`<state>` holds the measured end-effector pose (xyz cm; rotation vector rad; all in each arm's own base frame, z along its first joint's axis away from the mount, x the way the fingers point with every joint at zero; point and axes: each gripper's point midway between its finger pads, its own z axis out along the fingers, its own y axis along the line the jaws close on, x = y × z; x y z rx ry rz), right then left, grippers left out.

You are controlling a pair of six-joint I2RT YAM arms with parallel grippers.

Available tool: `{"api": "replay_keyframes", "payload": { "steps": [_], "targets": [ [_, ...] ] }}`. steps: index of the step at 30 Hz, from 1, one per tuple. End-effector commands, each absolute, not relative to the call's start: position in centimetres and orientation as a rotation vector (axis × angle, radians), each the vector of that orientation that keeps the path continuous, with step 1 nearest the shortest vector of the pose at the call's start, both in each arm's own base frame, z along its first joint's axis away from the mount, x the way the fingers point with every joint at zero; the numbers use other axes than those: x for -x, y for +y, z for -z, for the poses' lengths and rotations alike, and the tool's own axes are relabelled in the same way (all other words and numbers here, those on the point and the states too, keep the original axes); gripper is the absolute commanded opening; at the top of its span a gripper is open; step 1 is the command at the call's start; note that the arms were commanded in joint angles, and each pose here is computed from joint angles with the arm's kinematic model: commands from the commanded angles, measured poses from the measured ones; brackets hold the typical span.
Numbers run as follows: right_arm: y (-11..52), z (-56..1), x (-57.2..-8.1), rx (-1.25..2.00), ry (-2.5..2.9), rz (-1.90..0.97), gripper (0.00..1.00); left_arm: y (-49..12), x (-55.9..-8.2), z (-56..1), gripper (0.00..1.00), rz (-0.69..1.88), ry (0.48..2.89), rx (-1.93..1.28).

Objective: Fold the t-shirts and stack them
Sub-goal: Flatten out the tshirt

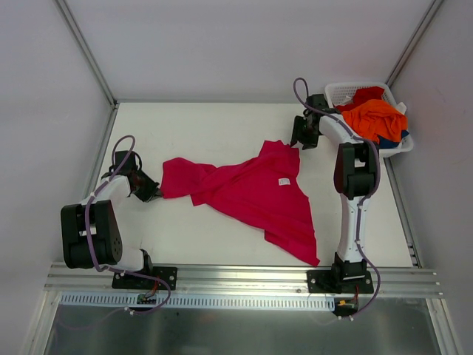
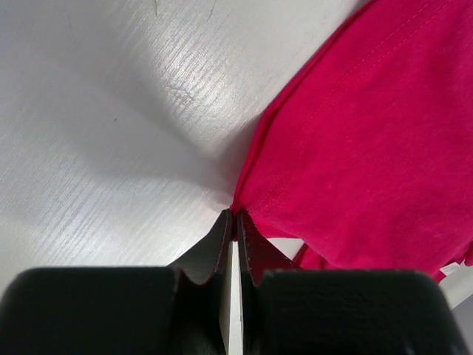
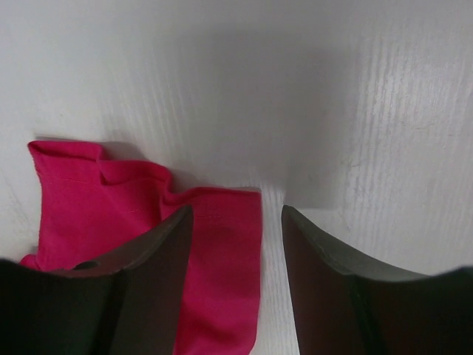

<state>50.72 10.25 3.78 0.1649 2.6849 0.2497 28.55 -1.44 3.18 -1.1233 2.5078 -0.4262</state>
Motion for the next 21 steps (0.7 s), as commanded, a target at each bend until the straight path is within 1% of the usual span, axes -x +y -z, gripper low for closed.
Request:
{"api": "replay_keyframes", "payload": {
  "steps": [1, 4, 9, 10, 12, 13, 21],
  "targets": [
    [10.6, -3.0, -50.5, -0.171, 2.699, -0.272, 0.54, -0.7, -28.8, -4.3, 0.00, 0.400, 2.481, 1.100],
    [10.6, -2.0, -50.2, -0.178, 2.719, -0.269, 0.54, -0.8, -28.6, -4.1, 0.00, 0.402, 2.486, 1.110],
    [10.5, -1.8, -49.9, -0.188, 2.727, -0.249, 0.50, -0.7, -28.3, -4.0, 0.00, 0.391, 2.481, 1.115],
    [10.4, -1.7, -49.7, -0.188, 2.730, -0.238, 0.49, -0.7, -28.3, -4.0, 0.00, 0.389, 2.480, 1.113],
    [10.5, -1.8, -49.7, -0.182, 2.731, -0.237, 0.41, -0.7, -28.3, -4.1, 0.00, 0.391, 2.478, 1.114],
    [10.5, -1.6, -49.5, -0.183, 2.740, -0.238, 0.39, -0.7, -28.3, -4.1, 0.00, 0.391, 2.479, 1.116],
    [11.5, -1.0, -48.7, -0.184, 2.756, -0.257, 0.33, -0.6, -28.4, -4.1, 0.00, 0.383, 2.476, 1.112]
  ]
}}
